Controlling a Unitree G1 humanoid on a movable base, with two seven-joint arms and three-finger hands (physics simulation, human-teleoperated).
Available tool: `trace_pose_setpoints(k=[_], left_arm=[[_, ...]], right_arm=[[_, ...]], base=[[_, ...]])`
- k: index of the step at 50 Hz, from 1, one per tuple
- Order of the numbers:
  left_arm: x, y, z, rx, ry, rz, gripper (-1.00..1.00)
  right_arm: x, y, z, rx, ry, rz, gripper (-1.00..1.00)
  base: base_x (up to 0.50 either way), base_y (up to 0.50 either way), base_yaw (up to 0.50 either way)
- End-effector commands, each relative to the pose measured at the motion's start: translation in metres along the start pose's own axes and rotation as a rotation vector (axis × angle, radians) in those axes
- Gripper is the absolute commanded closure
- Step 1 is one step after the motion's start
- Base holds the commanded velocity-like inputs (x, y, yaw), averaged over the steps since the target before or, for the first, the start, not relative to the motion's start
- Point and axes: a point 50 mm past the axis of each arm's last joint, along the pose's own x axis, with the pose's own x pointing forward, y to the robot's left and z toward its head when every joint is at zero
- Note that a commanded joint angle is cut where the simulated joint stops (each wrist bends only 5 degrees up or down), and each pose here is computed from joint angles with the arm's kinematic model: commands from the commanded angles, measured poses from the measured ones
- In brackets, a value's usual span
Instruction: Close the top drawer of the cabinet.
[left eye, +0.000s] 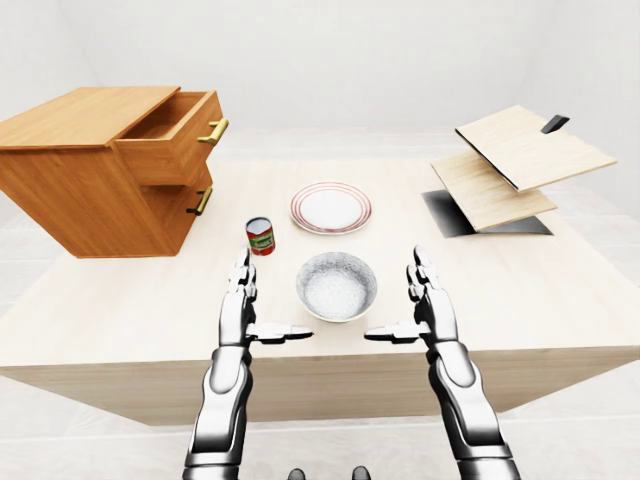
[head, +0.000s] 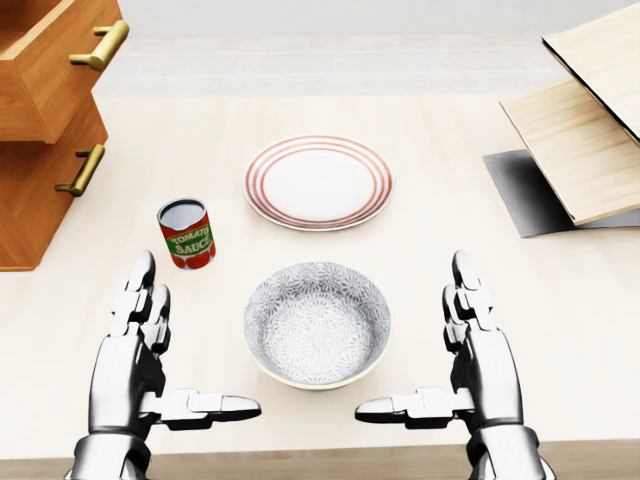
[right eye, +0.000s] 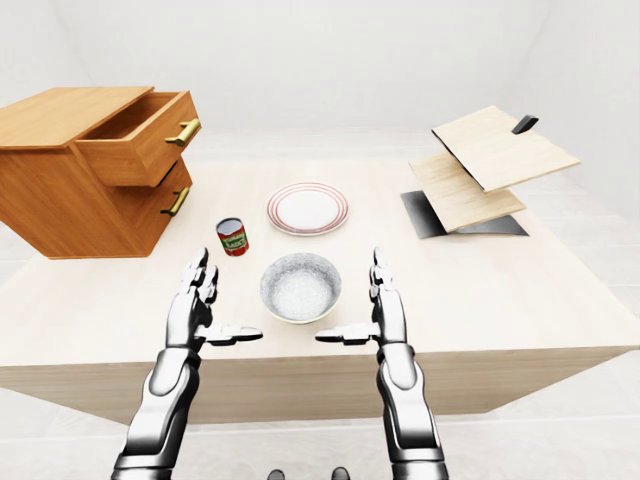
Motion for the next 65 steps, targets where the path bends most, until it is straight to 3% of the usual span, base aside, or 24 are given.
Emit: trace_pose_setpoints(k=[1, 3, 5, 14, 23, 29, 38, 60, 65], left_arm=[[0.002, 0.022, -0.005, 0.002, 0.020, 0.076, -1.00], [0.000, 0.015, 0.001, -0.013, -0.027, 0.015, -1.00], [-0.002, 0.014, 0.000, 0.023, -0.024, 0.025, -1.00], [0.000, 0.014, 0.011, 0.004, -0.056, 0.015, -1.00], [-0.006, 0.012, 0.043, 0.009, -0.123, 0.004, -1.00], [-0.016, 0.005, 0.065, 0.063, -0.201, -0.007, -1.00], [-0.016, 0.015, 0.088, 0.056, -0.302, 0.051, -1.00], [-0.027, 0.024, 0.138, 0.086, -0.531, 0.089, -1.00], [-0.024, 0.028, 0.133, 0.095, -0.505, 0.100, -1.00]], right_arm=[[0.004, -0.010, -0.004, 0.018, 0.050, -0.034, -1.00], [0.003, -0.009, -0.006, 0.012, 0.051, -0.021, -1.00], [0.004, -0.010, -0.002, 0.020, 0.048, -0.030, -1.00], [-0.001, -0.016, 0.029, 0.010, -0.072, -0.060, -1.00], [-0.007, -0.020, 0.067, 0.000, -0.237, -0.061, -1.00], [-0.011, -0.019, 0.086, -0.016, -0.318, -0.062, -1.00], [-0.018, -0.021, 0.111, -0.029, -0.430, -0.064, -1.00], [-0.023, -0.028, 0.123, -0.042, -0.486, -0.086, -1.00], [-0.028, -0.027, 0.132, -0.045, -0.530, -0.081, -1.00]], base=[[0.00, 0.00, 0.00], [0.00, 0.00, 0.00], [0.00, 0.00, 0.00], [0.00, 0.00, 0.00], [0.00, 0.00, 0.00], [0.00, 0.00, 0.00], [0.00, 0.00, 0.00], [0.00, 0.00, 0.00], [0.00, 0.00, 0.00]])
